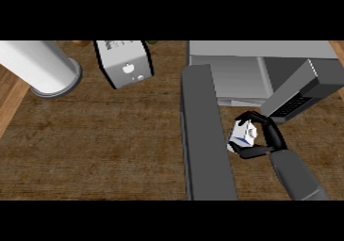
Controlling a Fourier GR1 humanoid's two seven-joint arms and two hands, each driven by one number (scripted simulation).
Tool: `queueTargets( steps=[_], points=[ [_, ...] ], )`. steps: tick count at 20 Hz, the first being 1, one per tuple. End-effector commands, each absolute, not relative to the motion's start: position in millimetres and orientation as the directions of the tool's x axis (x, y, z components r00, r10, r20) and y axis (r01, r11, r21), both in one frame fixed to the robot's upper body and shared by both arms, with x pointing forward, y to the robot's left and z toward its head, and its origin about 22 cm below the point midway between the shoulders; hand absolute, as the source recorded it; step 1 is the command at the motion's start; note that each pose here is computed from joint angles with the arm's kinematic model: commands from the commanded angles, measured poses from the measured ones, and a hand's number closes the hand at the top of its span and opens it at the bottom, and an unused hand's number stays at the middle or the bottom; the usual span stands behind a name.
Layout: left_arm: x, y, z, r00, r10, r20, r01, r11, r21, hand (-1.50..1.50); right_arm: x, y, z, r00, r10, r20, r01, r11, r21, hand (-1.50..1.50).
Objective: Pick up the milk, place it into the microwave and close the microwave
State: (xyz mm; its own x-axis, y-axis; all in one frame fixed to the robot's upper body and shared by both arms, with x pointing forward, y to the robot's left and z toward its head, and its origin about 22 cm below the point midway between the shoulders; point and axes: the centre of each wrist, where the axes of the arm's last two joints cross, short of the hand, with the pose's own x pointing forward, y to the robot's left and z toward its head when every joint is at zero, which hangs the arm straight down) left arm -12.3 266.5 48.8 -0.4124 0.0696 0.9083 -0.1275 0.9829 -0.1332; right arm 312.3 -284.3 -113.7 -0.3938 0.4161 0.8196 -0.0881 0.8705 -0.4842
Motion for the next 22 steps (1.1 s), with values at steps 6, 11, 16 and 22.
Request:
queueTargets(
  steps=[6,11,16,22],
  points=[
    [-30.1,274.4,47.0,-0.392,0.066,0.917,-0.157,0.978,-0.138,-1.50,350.9,-233.6,-76.8,-0.540,0.337,0.772,-0.117,0.878,-0.465,1.50],
    [-22.1,287.8,49.7,-0.384,0.049,0.922,-0.170,0.978,-0.123,-1.50,374.4,-246.8,-35.9,-0.512,0.420,0.749,-0.045,0.858,-0.512,1.50],
    [-7.7,283.6,44.7,-0.382,0.050,0.923,-0.175,0.977,-0.126,-1.50,404.3,-215.4,0.7,-0.461,0.404,0.790,-0.073,0.870,-0.487,1.50],
    [-5.0,300.3,36.9,-0.373,0.060,0.926,-0.144,0.982,-0.122,-1.50,421.5,-205.7,11.3,-0.422,0.499,0.757,-0.021,0.830,-0.558,1.50]
  ],
)
